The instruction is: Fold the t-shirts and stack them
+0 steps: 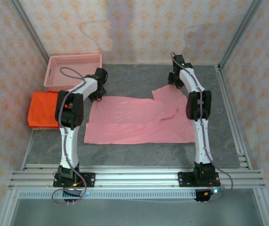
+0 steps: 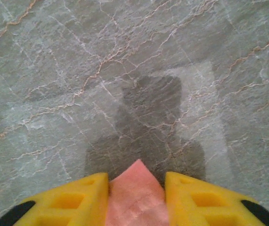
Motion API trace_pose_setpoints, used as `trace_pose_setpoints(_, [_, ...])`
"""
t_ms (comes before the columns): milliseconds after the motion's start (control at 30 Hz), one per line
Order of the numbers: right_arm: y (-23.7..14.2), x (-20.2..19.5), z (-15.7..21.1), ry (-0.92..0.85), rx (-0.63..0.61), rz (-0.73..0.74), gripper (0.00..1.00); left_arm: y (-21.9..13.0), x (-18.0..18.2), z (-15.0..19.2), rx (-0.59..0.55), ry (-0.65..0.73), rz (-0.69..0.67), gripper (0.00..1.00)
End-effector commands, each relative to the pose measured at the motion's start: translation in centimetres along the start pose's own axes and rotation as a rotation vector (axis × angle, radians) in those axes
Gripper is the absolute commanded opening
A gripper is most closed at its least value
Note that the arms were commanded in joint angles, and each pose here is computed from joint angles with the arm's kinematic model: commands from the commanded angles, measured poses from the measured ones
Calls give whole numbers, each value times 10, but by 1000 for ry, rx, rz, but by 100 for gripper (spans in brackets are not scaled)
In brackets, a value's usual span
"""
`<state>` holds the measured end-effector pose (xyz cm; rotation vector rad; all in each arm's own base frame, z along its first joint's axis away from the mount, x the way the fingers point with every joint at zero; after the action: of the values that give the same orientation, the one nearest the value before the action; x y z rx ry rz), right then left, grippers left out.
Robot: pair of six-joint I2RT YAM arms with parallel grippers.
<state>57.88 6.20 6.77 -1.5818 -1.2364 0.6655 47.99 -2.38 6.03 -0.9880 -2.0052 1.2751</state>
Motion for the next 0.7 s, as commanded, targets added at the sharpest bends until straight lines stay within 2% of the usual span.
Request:
trace_pose_setpoints(0, [7,-9,16,-10,81,40,26,1,7,10,54,20,-7,0])
trace_pose_setpoints(167, [4,-8,13,-8,68,38,0,0,5,8,53,17,1,0])
trace_pose_setpoints(300, [-9,-2,5,-3,36,7,0,-3,5,6,48,16,3,0])
trace_pose_setpoints(667, [-80,12,-10,3,-87,-70,0,-26,6,0,20,2,52,0])
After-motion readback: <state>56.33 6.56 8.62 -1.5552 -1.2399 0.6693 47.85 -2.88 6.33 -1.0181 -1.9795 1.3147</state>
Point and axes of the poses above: each hand's point on the last joint's axis, 136 mm out from that joint toward the fingers, its own y axis out along the fingers, its own x axis along the line the jaws close on, z = x × y, the point moved 4 cm from there along -y, back along the fingers, and after that the axes turned 9 degrees about y, right-handed, at the moved point
